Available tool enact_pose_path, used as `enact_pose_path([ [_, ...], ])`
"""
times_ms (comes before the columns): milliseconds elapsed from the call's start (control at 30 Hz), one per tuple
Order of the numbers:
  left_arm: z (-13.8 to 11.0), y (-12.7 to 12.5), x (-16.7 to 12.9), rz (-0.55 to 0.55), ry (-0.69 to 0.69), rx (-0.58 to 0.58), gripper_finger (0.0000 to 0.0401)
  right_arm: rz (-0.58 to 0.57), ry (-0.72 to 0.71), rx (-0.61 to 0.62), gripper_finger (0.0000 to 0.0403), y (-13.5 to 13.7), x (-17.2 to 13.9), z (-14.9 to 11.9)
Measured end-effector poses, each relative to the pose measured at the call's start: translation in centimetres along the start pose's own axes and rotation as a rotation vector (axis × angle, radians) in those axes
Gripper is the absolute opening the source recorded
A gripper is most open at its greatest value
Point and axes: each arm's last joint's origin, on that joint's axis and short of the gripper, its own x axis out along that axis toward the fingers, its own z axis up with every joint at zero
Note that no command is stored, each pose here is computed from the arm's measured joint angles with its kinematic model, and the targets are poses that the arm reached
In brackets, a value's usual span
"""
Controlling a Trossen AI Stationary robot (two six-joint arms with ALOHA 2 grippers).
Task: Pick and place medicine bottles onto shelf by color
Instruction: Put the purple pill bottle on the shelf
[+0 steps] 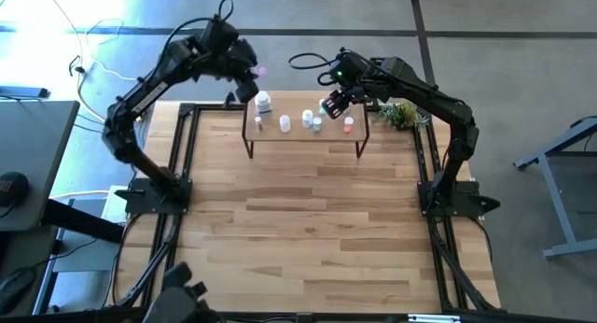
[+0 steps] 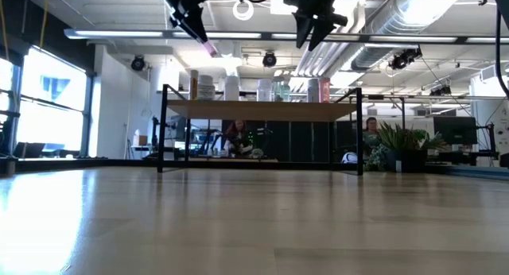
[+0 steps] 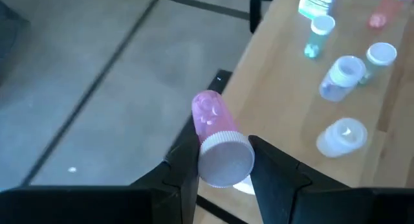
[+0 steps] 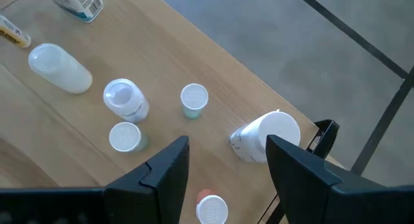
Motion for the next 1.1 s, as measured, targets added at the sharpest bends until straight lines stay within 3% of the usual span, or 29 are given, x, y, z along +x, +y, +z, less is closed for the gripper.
enact_pose_path([
  [267, 1.2, 0.5, 2.9, -0.154, 0.088, -0.009, 0.0108, 0.000, 0.000, 0.015, 0.0197, 0.0, 0.0, 0.0],
  [467, 2.5, -0.9, 4.9, -0.223, 0.109, 0.004, 0.0108, 0.000, 0.000, 0.015, 0.0197, 0.0, 0.0, 0.0],
  [700, 2.5, -2.8, 7.1, -0.244, 0.233, 0.045, 0.0108, 0.000, 0.000, 0.009, 0.0197, 0.0, 0.0, 0.0],
  [833, 2.4, -3.8, 7.3, -0.194, 0.299, 0.085, 0.0108, 0.000, 0.000, 0.007, 0.0197, 0.0, 0.0, 0.0],
  [1100, 2.4, -6.1, 6.9, -0.214, 0.356, 0.132, 0.0108, 0.001, 0.000, 0.007, 0.0197, 0.0, 0.0, 0.0],
])
